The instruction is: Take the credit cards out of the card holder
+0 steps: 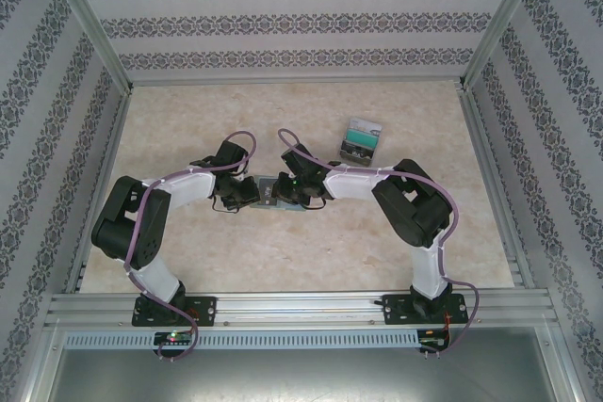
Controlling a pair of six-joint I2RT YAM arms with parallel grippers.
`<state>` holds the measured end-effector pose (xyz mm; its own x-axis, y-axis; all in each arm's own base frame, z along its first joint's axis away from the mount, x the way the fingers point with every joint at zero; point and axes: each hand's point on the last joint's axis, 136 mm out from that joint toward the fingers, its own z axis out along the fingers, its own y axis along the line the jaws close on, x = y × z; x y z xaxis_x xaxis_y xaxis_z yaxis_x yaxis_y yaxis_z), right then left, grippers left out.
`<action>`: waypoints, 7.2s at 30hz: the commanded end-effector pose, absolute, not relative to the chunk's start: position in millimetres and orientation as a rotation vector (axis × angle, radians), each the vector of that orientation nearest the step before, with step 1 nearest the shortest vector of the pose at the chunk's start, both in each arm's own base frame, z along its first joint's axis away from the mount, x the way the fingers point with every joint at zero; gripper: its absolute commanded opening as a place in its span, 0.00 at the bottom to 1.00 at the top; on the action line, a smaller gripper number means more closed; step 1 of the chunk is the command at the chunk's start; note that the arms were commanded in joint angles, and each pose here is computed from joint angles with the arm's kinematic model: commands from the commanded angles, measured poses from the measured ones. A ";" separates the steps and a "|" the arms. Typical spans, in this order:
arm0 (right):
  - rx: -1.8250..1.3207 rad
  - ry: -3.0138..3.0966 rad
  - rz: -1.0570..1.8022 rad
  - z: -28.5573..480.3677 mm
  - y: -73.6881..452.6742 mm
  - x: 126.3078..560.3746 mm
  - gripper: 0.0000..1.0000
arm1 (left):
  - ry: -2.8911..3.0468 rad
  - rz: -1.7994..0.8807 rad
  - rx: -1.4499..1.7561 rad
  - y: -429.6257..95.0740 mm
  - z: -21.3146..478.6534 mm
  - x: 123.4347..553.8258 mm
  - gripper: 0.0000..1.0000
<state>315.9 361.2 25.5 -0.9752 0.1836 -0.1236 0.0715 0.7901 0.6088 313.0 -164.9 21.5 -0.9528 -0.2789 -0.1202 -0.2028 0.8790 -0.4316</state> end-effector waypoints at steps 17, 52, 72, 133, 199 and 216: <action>0.273 2.858 0.833 11.1 342.2 308.4 0.17 | 2.894 -0.652 -0.389 -165.1 19.0 310.1 0.13; 0.237 2.801 0.856 32.3 325.2 310.9 0.15 | 2.900 -0.638 -0.387 -164.4 18.7 311.3 0.11; 0.185 2.792 0.834 38.6 313.6 316.0 0.22 | 2.905 -0.639 -0.385 -164.6 17.8 310.1 0.10; 0.095 2.825 0.947 21.7 337.5 322.2 0.00 | 2.906 -0.649 -0.381 -164.7 19.1 307.4 0.09; -1.086 2.096 0.057 210.3 190.6 340.5 0.00 | 2.440 -0.585 -0.134 -138.4 181.6 321.1 1.00; -1.505 2.038 -0.318 159.8 148.4 401.8 0.00 | 2.419 -0.550 -0.148 -130.5 189.4 316.6 1.00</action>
